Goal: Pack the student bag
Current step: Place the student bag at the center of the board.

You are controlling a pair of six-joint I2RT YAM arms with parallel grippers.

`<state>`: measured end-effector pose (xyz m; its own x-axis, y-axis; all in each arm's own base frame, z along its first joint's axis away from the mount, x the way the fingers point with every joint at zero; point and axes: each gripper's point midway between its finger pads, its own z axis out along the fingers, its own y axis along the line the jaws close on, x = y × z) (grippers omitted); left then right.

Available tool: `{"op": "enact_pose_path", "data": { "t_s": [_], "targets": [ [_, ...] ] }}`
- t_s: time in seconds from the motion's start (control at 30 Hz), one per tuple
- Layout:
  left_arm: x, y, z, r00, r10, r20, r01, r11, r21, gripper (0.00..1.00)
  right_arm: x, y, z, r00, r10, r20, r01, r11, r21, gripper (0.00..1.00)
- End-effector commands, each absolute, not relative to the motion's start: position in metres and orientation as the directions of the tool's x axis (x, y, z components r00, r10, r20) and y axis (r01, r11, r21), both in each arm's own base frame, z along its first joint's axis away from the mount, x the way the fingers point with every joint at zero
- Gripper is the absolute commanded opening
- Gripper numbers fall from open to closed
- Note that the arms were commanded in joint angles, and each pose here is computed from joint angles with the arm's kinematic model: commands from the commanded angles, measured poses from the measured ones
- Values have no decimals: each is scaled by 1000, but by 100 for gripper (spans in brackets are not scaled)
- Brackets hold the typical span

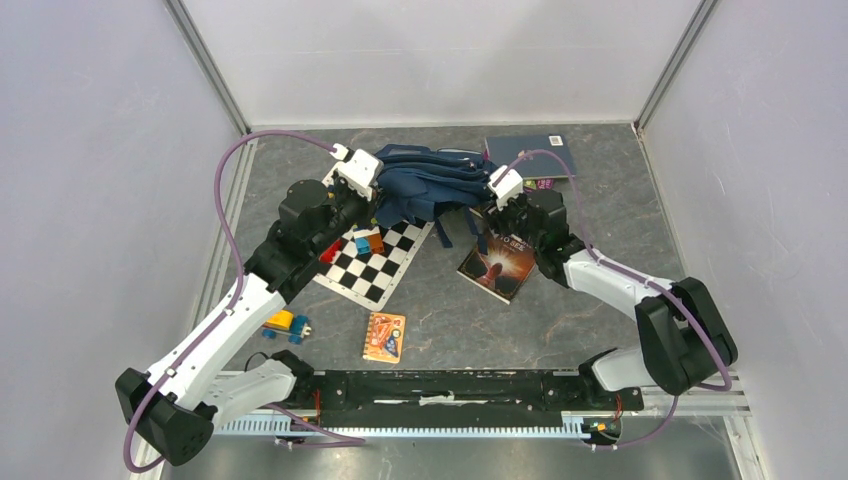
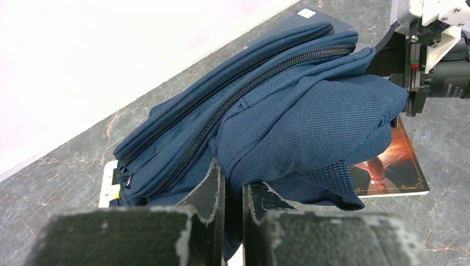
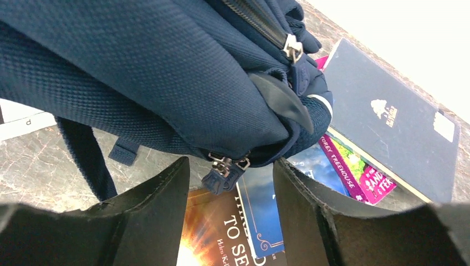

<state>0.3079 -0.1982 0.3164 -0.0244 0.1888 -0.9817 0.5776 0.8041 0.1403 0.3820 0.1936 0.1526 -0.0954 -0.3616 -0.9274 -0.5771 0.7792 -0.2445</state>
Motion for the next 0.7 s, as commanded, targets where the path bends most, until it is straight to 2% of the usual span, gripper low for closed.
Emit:
{"op": "enact_pose_path", "data": {
  "t_s": [0.0,0.1,0.13,0.27,0.43,0.67],
  "targets": [
    [304,-211,345,29,69,-997,602,795,73,2,388,209,175,-35,-336,-941,-597,762,-250,63],
    [303,-210,346,32,67,-997,601,796,73,2,390,209,175,-34,-339,-940,-588,767,-256,62],
    [304,-210,346,32,68,-997,600,797,74,2,392,207,176,-37,-341,-939,-571,779,-260,59],
    [304,-209,346,35,70,-997,595,800,77,2,396,198,182,-38,-351,-936,-519,807,-281,37],
    [305,-209,346,34,71,-997,592,802,77,2,392,190,188,-19,-369,-929,-481,818,-315,1],
    [307,-207,344,31,81,-996,580,810,83,2,385,192,191,-58,-398,-916,-519,795,-313,0]
  ]
}}
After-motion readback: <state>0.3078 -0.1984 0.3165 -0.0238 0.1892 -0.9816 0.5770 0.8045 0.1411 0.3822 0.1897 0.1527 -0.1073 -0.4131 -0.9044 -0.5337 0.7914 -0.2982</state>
